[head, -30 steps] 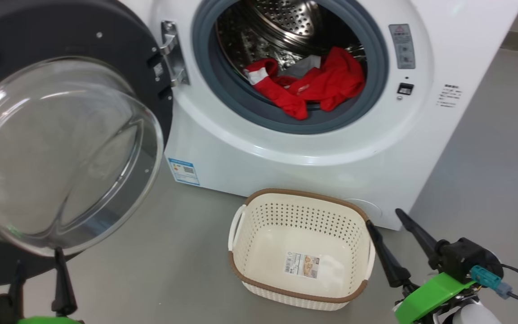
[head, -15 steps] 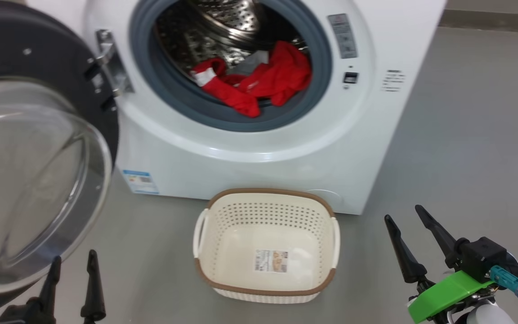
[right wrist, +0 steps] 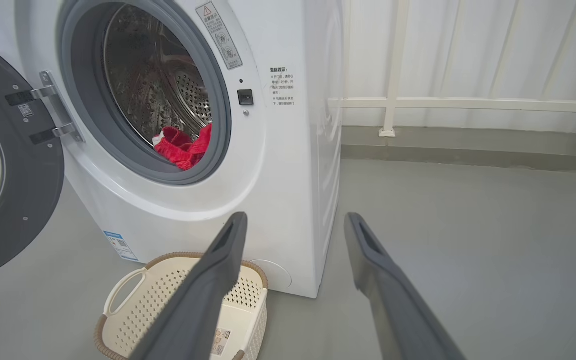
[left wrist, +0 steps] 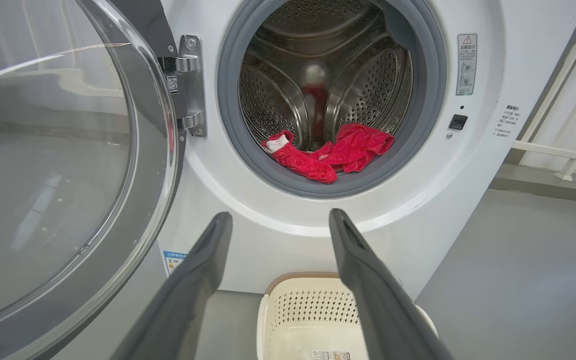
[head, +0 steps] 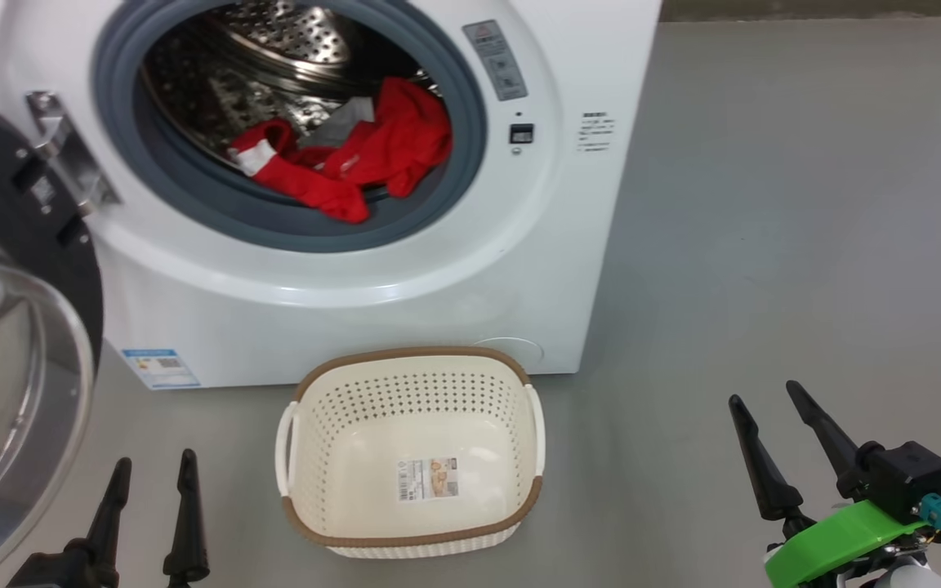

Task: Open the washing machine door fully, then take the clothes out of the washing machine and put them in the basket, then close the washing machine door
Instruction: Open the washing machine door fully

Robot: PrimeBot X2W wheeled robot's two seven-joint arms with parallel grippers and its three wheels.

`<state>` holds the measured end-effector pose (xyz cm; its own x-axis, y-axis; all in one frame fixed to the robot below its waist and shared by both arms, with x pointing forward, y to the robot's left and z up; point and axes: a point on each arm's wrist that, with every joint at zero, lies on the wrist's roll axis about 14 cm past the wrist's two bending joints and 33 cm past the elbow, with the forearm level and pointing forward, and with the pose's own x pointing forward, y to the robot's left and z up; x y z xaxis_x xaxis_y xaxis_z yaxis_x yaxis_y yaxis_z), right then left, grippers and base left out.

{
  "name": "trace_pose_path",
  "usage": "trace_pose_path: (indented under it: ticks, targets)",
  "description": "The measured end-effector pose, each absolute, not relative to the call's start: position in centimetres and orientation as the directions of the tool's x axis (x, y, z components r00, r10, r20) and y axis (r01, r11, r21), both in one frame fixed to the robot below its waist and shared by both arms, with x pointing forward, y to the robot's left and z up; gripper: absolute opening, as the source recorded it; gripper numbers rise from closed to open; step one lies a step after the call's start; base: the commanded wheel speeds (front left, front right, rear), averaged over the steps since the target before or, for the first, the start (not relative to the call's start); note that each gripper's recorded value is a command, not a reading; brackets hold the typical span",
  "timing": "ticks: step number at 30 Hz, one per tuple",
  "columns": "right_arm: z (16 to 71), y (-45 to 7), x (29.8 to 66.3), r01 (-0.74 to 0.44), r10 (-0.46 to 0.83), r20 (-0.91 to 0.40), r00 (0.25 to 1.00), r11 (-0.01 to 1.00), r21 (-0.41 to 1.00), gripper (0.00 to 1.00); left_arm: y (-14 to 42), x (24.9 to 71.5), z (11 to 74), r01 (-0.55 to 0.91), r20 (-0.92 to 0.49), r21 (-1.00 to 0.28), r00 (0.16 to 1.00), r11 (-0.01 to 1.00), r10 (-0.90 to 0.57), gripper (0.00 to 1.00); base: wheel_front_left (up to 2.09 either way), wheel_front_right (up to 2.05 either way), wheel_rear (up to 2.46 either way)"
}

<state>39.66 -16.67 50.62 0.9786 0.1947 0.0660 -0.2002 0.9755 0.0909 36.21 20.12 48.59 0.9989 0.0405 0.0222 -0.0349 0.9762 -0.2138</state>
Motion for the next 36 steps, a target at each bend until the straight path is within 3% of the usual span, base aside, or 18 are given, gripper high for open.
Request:
trace_pose_path:
  ticks: [11, 36]
  targets:
    - [51.3, -19.8, 38.6, -0.115, 0.108, 0.084, 0.991, 0.990, 0.083, 1.00, 18.0, 36.9, 48.4, 0.029, 0.020, -0.217, 0.999, 0.976, -0.026, 1.00, 0.00, 0.00, 0.00]
    - [51.1, -20.4, 38.5, -0.085, 0.078, 0.080, 0.994, 0.992, 0.092, 1.00, 16.5, 37.1, 48.4, 0.068, 0.020, -0.253, 0.998, 0.965, -0.065, 1.00, 0.00, 0.00, 0.00]
